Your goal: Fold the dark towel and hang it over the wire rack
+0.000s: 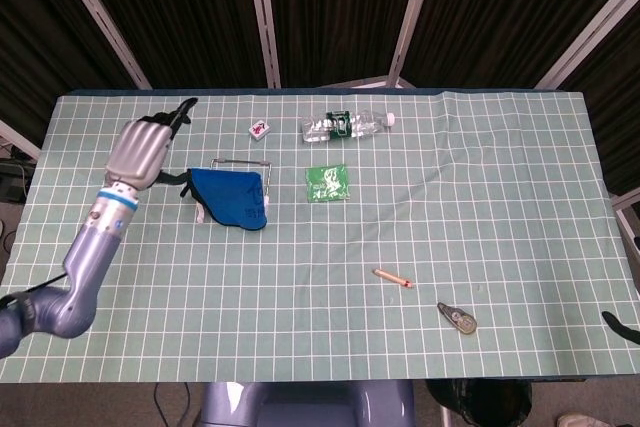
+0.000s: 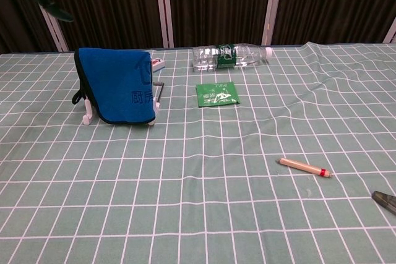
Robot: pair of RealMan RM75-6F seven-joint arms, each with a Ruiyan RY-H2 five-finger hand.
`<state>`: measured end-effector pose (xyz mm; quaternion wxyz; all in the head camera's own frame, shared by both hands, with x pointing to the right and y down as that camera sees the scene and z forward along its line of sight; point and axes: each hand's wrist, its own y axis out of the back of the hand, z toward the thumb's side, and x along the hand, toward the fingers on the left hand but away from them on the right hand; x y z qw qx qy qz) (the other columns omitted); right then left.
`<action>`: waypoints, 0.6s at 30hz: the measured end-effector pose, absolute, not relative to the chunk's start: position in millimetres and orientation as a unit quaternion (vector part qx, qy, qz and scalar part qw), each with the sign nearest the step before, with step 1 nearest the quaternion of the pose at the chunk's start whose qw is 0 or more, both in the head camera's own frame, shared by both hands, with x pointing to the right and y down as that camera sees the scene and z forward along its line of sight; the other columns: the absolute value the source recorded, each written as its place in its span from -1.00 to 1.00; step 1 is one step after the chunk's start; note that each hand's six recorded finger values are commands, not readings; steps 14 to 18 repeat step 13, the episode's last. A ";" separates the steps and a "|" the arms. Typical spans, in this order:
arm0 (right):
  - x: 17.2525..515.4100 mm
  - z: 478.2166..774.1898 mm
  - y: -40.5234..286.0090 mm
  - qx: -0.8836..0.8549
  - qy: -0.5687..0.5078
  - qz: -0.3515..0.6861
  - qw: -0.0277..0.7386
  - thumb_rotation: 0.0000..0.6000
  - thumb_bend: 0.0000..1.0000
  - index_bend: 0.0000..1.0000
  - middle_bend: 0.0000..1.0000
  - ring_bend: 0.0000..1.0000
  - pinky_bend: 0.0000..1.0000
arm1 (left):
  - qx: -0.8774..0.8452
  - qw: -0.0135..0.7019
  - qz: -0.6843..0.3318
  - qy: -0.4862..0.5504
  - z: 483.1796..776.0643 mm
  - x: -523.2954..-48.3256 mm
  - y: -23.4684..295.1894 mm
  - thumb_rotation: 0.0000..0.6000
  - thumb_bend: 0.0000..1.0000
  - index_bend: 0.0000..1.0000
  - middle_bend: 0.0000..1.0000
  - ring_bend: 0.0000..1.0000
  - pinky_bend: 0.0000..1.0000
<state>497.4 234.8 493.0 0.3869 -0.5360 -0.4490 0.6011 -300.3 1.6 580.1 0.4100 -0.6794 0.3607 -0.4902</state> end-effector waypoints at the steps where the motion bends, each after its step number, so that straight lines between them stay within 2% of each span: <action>1: 498.0 491.8 234.8 -0.533 -0.449 0.602 0.390 1.00 -1.00 -1.00 -1.00 -1.00 -1.00 | -0.674 0.407 -0.495 0.369 574.0 -312.1 13.9 1.00 -0.95 -1.00 -1.00 -1.00 -1.00; 4: 499.1 487.1 234.9 -0.519 -0.450 0.605 0.402 1.00 -1.00 -1.00 -1.00 -1.00 -1.00 | -0.653 0.406 -0.511 0.385 561.1 -340.2 41.1 1.00 -0.95 -1.00 -1.00 -1.00 -1.00; 13: 493.5 476.7 235.8 -0.515 -0.463 0.591 0.413 1.00 -1.00 -1.00 -1.00 -1.00 -1.00 | -0.609 0.379 -0.559 0.415 529.2 -403.3 151.0 1.00 -0.95 -1.00 -1.00 -1.00 -1.00; 18: 493.5 476.7 235.8 -0.515 -0.463 0.591 0.413 1.00 -1.00 -1.00 -1.00 -1.00 -1.00 | -0.609 0.379 -0.559 0.415 529.2 -403.3 151.0 1.00 -0.95 -1.00 -1.00 -1.00 -1.00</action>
